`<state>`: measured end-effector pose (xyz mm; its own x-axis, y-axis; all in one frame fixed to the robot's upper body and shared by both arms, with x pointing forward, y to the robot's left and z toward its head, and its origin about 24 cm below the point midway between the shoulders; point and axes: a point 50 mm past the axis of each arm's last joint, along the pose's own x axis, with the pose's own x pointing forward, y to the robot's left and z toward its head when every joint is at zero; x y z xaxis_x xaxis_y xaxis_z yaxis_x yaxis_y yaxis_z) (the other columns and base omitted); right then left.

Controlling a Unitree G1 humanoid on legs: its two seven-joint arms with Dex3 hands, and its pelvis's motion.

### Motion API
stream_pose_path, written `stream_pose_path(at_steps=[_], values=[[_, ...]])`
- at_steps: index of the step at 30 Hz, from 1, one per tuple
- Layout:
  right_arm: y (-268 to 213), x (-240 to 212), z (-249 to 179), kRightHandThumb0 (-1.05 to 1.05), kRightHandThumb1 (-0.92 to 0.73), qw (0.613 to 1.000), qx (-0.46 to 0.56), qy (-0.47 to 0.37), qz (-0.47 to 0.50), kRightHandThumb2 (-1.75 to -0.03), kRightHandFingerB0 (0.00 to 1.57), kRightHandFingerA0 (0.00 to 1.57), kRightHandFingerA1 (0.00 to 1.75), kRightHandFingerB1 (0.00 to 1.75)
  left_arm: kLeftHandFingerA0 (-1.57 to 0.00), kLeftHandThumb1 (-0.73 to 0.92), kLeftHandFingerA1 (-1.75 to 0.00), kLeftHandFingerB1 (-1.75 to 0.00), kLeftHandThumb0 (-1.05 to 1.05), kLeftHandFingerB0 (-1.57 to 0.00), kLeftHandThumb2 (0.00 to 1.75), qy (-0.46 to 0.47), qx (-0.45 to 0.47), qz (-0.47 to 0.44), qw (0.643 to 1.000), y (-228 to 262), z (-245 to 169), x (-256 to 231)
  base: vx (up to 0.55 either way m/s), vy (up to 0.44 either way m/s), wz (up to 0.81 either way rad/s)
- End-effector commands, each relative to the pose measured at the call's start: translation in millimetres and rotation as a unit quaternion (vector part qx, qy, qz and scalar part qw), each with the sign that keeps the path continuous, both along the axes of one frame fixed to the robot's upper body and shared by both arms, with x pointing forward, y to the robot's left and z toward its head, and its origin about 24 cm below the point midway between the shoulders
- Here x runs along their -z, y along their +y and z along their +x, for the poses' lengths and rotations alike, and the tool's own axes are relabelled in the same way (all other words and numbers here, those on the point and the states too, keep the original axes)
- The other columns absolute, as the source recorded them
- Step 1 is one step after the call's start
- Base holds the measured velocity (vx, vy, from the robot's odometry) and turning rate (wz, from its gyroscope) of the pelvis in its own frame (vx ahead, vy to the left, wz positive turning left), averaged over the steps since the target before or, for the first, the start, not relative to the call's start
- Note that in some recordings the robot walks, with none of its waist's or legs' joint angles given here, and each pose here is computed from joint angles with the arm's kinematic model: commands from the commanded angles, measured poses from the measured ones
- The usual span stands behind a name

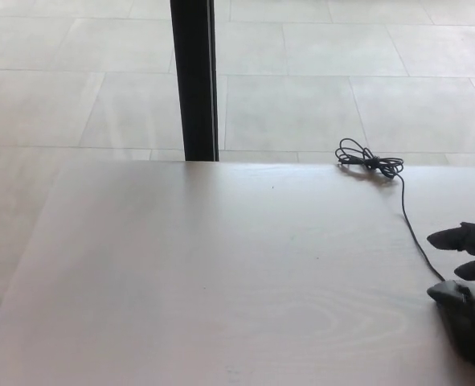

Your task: The robot uses its right fingers to click on the left button of the black mouse placed on the table.

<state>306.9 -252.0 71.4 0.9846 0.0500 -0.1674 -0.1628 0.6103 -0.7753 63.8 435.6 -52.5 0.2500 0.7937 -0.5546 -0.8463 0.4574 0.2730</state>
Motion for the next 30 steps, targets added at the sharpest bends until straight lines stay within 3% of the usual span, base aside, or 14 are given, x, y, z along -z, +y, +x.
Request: stream_pose_path(at_steps=[1, 6, 7, 19, 25, 26, 27, 28, 30], values=[[-7.1, -1.7, -6.5, -0.39, -0.62, 0.993, -0.054, -0.025, -0.102, -0.58, 0.44, 0.38, 0.43, 0.37, -0.88, 0.56, -0.70, -0.51, -0.67, -0.60, 0.57, -0.006, 0.001, 0.029, 1.000, 9.6, 0.9, -11.2, 0.00, 0.000, 0.00], [-8.8, -4.4, -8.6, -0.38, -0.61, 0.989, -0.073, -0.039, -0.119, -0.58, 0.44, 0.43, 0.43, 0.37, -0.90, 0.55, -0.72, -0.50, -0.67, -0.58, 0.57, -0.005, -0.005, 0.027, 1.000, 9.5, 0.1, -10.7, 0.00, 0.000, 0.00], [-8.8, -7.9, -9.0, -0.39, -0.61, 0.988, -0.076, -0.043, -0.127, -0.58, 0.45, 0.36, 0.44, 0.36, -0.84, 0.55, -0.74, -0.50, -0.66, -0.58, 0.57, -0.004, -0.002, 0.029, 1.000, 9.3, 0.4, -10.8, 0.00, 0.000, 0.00], [-4.8, -9.4, -6.1, -0.43, -0.61, 0.976, -0.103, -0.067, -0.182, -0.58, 0.47, 0.35, 0.48, 0.36, -0.92, 0.55, -0.76, -0.52, -0.68, -0.61, 0.57, -0.002, 0.002, 0.029, 1.000, 8.5, 1.1, -10.1, 0.00, 0.000, 0.00], [-1.5, -3.0, -4.5, -0.46, -0.63, 0.978, -0.098, -0.062, -0.174, -0.59, 0.47, 0.35, 0.47, 0.36, -0.83, 0.53, -0.69, -0.49, -0.67, -0.54, 0.57, -0.028, -0.016, 0.017, 0.999, 7.8, 3.0, -9.4, 0.00, 0.000, 0.00], [-1.2, 0.9, -5.5, -0.47, -0.65, 0.981, -0.094, -0.049, -0.161, -0.59, 0.46, 0.33, 0.45, 0.36, -0.76, 0.42, -0.72, -0.60, -0.67, -0.51, 0.84, -0.021, -0.012, 0.019, 1.000, 7.8, 3.7, -9.5, 0.00, 0.000, 0.00], [-1.2, 0.7, -5.4, -0.47, -0.65, 0.981, -0.094, -0.049, -0.161, -0.59, 0.46, 0.33, 0.45, 0.36, -0.76, 0.42, -0.72, -0.60, -0.67, -0.51, 0.84, -0.021, -0.012, 0.019, 1.000, 7.6, 3.5, -9.4, 0.00, 0.000, 0.00], [-1.9, 6.0, -5.9, -0.49, -0.67, 0.980, -0.092, -0.040, -0.171, -0.60, 0.45, 0.33, 0.44, 0.36, -0.89, 0.56, -0.80, -0.52, -0.63, -0.62, 0.57, -0.019, -0.008, 0.021, 1.000, 7.4, 3.0, -9.1, 0.00, 0.000, 0.00], [-2.4, 8.1, -6.0, -0.50, -0.67, 0.979, -0.093, -0.039, -0.177, -0.60, 0.46, 0.33, 0.44, 0.36, -0.97, 0.54, -0.83, -0.52, -0.66, -0.64, 0.57, -0.023, -0.012, 0.019, 0.999, 6.9, 1.7, -8.4, 0.00, 0.000, 0.00]])
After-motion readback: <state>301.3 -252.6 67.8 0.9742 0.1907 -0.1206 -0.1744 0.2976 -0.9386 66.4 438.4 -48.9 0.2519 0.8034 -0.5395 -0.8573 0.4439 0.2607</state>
